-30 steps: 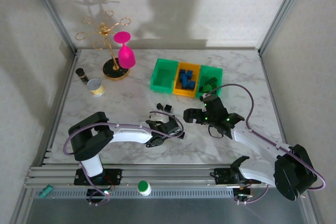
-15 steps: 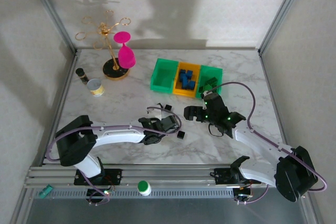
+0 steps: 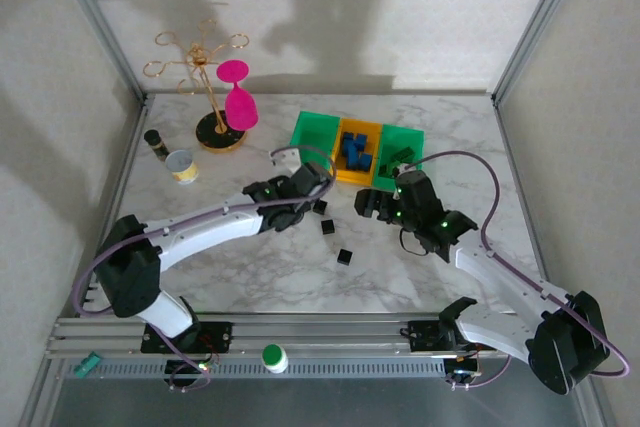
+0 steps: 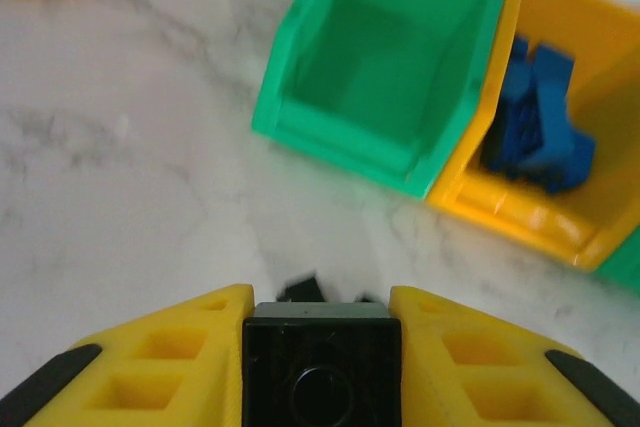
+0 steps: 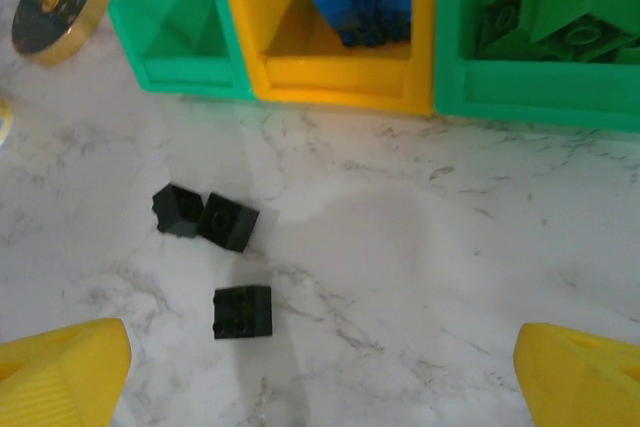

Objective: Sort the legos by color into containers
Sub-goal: Pick up the lego from the middle-left of the table, then place the lego in the container.

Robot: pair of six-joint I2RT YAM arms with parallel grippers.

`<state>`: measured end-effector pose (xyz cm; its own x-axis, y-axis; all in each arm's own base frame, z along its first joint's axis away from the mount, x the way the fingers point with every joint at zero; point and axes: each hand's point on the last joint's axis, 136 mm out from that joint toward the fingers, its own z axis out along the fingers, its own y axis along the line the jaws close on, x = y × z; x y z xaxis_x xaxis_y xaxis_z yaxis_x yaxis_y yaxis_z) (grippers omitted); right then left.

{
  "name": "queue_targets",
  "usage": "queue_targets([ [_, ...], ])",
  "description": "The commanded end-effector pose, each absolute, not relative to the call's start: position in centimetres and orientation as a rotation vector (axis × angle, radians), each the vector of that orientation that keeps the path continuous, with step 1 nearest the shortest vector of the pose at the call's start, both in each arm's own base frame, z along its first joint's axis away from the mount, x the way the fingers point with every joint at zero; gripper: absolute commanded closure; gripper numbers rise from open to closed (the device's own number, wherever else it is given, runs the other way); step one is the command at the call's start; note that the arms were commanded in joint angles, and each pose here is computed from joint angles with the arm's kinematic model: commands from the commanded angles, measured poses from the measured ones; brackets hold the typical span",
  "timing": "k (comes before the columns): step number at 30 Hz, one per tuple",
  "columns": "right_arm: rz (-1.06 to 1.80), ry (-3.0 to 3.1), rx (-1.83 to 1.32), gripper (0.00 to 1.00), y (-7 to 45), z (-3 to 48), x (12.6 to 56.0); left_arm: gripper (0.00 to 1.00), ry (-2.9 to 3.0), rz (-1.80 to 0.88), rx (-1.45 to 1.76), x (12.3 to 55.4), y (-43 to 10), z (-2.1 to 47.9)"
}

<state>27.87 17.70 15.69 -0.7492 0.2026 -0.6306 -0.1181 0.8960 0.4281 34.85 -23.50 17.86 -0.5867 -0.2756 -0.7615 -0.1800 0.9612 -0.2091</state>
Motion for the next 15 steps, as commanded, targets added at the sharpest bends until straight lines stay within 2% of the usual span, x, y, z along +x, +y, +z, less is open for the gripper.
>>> queue_targets([
  [1, 0.588, 2.332, 0.164, 0.01, 16.8, 16.5, 28.9, 0.65, 2.185, -0.139, -0.267, 38.5, -23.9, 18.5],
  [8, 0.606, 2.312, 0.160, 0.01, 17.3, 17.0, 30.0, 0.65, 2.147, -0.172, -0.241, 45.3, -25.0, 17.9],
  [15, 0.582, 2.326, 0.158, 0.01, 17.1, 16.4, 30.2, 0.66, 2.181, -0.130, -0.204, 49.7, -25.5, 14.1],
])
